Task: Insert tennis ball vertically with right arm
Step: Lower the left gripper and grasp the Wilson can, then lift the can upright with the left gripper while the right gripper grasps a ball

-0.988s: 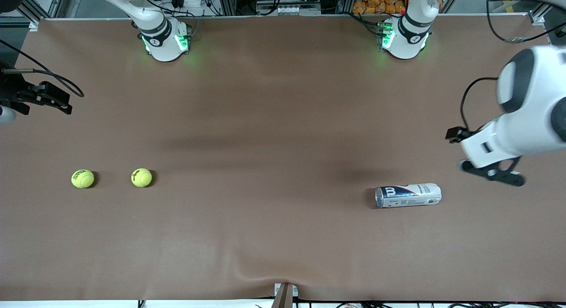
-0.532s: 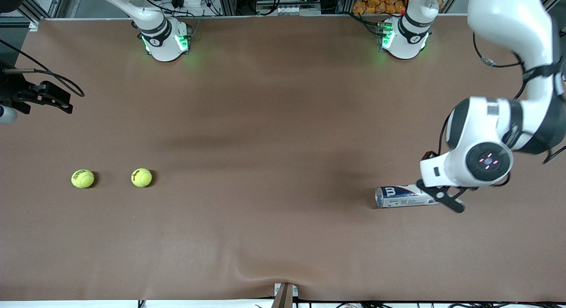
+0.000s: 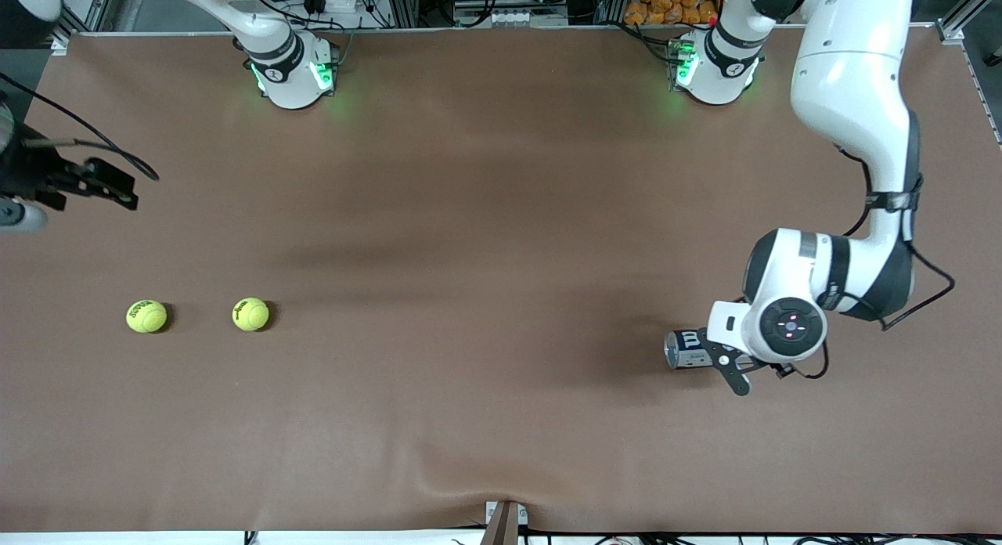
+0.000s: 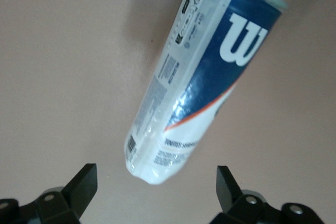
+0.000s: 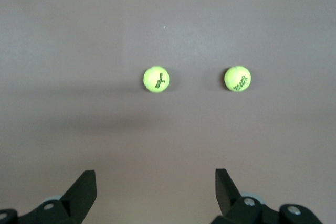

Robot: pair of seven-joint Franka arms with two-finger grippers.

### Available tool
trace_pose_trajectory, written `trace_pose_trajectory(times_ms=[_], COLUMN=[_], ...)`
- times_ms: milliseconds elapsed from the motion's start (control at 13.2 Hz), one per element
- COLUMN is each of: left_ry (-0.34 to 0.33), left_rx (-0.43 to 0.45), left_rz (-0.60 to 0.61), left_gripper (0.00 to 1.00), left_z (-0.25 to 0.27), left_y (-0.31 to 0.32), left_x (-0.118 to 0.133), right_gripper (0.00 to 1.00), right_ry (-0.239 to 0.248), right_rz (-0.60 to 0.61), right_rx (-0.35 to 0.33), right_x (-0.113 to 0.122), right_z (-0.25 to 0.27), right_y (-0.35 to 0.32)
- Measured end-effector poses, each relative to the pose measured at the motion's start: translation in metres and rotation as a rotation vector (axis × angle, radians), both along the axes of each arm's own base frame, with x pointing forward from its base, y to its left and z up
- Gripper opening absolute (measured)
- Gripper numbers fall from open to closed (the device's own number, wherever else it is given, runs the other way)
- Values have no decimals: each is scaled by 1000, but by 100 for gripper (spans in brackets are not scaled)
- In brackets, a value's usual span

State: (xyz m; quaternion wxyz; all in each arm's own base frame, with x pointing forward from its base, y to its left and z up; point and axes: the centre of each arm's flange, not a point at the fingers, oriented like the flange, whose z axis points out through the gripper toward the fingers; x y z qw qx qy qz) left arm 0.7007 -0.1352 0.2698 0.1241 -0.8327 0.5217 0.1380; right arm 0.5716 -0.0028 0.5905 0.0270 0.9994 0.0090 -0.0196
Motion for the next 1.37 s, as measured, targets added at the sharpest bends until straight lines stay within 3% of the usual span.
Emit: trace_pose_trajectory(times_ms=[228,608,1064,1368], left_ry=[6,4,-23,-31], left_rx=[11,1,-4,18], left_rz=[-31,-52,-123,-168], left_gripper=[100,100,100,100], left_z=[-20,-57,-92,-92], left_y=[-11,-14,-26,-40], left_x=[-2,-1,-11,-14], right_gripper=[100,100,100,100], right_ry=[-4,-59,-19,-72], right_rz=[1,13,10,-28], right_rx=[1,6,12,18], right_x=[7,9,26,38], right_z=[-53,-143,-268,-314], right_y=[-3,-1,-1,3])
